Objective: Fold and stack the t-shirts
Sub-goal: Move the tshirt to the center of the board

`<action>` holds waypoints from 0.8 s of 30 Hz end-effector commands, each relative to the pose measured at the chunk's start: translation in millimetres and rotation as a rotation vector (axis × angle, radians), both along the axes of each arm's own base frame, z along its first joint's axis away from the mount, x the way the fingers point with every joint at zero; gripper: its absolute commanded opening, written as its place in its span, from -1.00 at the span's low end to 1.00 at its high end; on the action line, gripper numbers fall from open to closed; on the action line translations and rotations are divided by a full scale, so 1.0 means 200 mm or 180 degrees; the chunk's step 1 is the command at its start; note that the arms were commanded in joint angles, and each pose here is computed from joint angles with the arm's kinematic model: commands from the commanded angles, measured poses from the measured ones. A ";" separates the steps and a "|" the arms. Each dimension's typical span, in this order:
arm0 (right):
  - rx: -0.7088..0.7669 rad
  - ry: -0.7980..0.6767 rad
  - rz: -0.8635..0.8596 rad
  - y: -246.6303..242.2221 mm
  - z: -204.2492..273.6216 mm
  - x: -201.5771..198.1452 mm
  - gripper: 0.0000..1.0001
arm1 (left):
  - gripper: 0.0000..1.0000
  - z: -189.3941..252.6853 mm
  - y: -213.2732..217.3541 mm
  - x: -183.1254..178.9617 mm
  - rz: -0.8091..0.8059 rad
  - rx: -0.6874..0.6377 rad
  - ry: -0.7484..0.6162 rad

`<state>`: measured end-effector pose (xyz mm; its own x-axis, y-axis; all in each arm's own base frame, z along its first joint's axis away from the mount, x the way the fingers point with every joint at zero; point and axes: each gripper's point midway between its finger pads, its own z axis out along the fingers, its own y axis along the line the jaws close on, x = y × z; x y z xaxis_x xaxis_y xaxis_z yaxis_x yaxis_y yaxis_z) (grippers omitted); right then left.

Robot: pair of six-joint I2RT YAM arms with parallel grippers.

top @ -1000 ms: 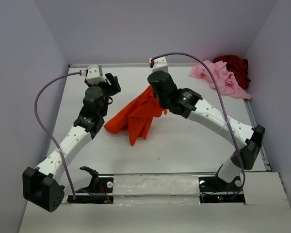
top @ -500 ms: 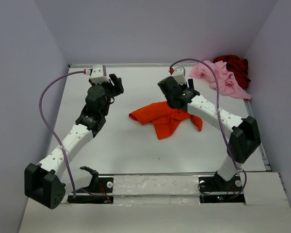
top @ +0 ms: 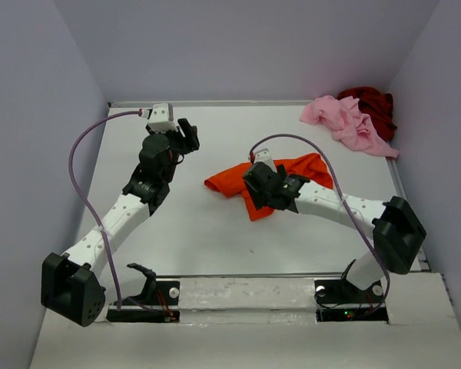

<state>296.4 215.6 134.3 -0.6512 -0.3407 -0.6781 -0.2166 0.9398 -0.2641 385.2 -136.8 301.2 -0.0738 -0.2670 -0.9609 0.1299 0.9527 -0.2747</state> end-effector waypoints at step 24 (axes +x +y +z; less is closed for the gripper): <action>0.0546 0.0631 0.0723 0.48 -0.49 -0.13 0.52 | 0.39 0.11 -0.03 0.00 -0.0092 -0.0133 -0.0174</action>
<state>269.0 289.8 27.7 -0.7112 -0.4159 -0.5667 -0.4484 0.8893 -0.0899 384.0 -142.6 299.9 -0.0889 -0.2773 -0.9567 0.1562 0.9447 -0.2884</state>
